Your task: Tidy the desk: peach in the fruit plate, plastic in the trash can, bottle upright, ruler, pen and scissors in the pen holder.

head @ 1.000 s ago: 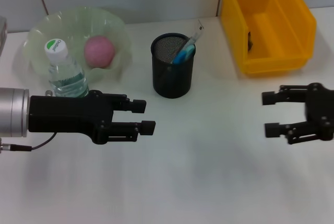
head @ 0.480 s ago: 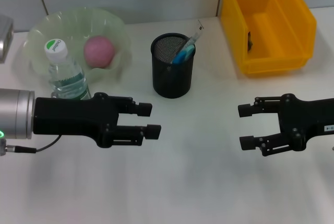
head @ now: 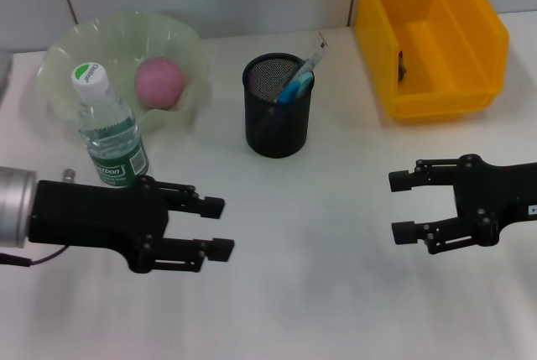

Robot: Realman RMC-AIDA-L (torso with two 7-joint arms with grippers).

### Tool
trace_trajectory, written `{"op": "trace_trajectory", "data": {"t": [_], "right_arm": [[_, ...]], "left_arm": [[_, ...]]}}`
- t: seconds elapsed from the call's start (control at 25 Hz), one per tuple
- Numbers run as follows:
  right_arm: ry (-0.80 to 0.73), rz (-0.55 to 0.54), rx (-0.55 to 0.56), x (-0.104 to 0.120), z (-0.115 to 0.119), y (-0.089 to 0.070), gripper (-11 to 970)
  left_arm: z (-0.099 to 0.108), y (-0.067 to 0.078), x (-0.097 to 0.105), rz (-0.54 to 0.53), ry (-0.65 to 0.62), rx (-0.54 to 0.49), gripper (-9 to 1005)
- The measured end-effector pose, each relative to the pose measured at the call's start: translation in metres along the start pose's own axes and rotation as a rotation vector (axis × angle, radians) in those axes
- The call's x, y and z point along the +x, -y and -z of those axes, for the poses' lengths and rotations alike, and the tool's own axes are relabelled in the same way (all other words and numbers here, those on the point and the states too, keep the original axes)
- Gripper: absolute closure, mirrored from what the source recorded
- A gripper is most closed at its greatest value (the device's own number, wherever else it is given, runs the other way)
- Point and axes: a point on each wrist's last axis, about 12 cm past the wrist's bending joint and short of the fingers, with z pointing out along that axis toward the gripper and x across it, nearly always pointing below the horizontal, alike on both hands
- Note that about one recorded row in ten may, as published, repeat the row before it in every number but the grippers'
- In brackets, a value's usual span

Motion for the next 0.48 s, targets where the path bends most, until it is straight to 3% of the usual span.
{"op": "trace_trajectory", "data": {"t": [0.48], "right_arm": [[-0.004, 0.0, 0.003, -0.0003, 0.0012, 0.0004, 125]], "left_arm": [[0.009, 0.0016, 0.0007, -0.025, 0.006, -0.001, 373]]}}
